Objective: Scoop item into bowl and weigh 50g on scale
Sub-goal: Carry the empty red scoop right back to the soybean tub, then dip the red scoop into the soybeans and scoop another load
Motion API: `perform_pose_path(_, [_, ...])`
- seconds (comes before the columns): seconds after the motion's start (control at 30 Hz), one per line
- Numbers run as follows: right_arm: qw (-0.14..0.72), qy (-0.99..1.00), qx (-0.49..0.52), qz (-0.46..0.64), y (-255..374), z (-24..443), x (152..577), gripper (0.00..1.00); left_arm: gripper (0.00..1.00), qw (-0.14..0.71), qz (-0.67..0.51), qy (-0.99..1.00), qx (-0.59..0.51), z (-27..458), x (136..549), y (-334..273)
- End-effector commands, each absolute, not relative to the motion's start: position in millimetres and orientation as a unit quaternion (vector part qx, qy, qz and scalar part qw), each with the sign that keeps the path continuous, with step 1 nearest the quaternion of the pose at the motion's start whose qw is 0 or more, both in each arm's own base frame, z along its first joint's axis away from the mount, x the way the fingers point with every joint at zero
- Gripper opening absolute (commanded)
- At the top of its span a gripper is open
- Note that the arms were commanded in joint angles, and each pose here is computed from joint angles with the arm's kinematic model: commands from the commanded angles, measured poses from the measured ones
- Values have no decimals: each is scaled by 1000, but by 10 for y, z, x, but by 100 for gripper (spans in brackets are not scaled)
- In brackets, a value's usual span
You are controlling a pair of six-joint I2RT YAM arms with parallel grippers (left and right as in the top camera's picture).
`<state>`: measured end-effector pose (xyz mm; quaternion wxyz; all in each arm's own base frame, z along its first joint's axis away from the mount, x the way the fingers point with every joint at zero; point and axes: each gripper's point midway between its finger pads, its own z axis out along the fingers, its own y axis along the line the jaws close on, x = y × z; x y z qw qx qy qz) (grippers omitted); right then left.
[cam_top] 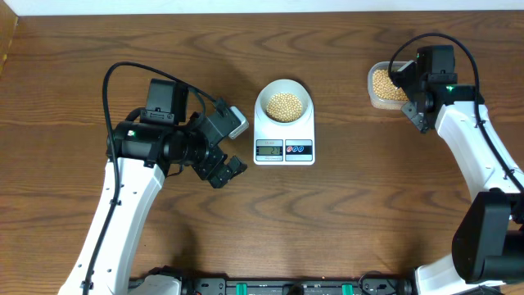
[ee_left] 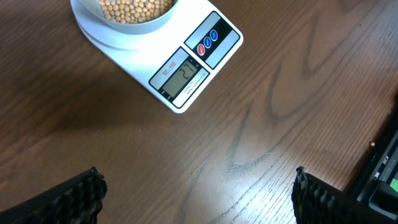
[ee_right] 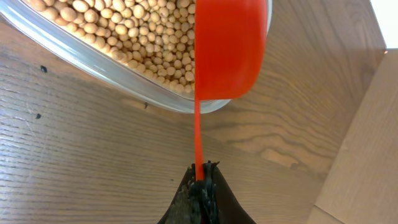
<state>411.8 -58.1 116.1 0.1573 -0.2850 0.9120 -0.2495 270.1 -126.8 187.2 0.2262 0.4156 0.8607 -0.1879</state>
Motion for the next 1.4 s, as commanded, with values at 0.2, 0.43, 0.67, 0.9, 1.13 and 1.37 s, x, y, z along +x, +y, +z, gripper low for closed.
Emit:
perform_pose_path(0.2, [140, 899, -310, -278, -690, 1082, 4233, 1, 98, 237, -178, 857, 420, 1943, 2713, -1241])
perform_pose_path(0.43, [123, 891, -297, -320, -830, 999, 4312, 1, 98, 237, -178, 857, 420, 1945, 2713, -1242])
perform_pose_path(0.67, [128, 901, -319, -264, -615, 861, 4277, 1, 98, 237, -178, 857, 420, 1943, 2713, -1241])
perform_pose_path(0.9, [141, 923, -322, -158, -272, 698, 4164, 1, 98, 237, -178, 857, 420, 1943, 2713, -1241])
perform_pose_path(1.13, [175, 945, -272, -55, 26, 658, 4157, 1, 98, 237, -178, 857, 420, 1943, 2713, -1241])
perform_pose_path(1.37, [186, 964, -190, 20, 90, 660, 4135, 1, 98, 237, -178, 857, 420, 1943, 2713, -1241])
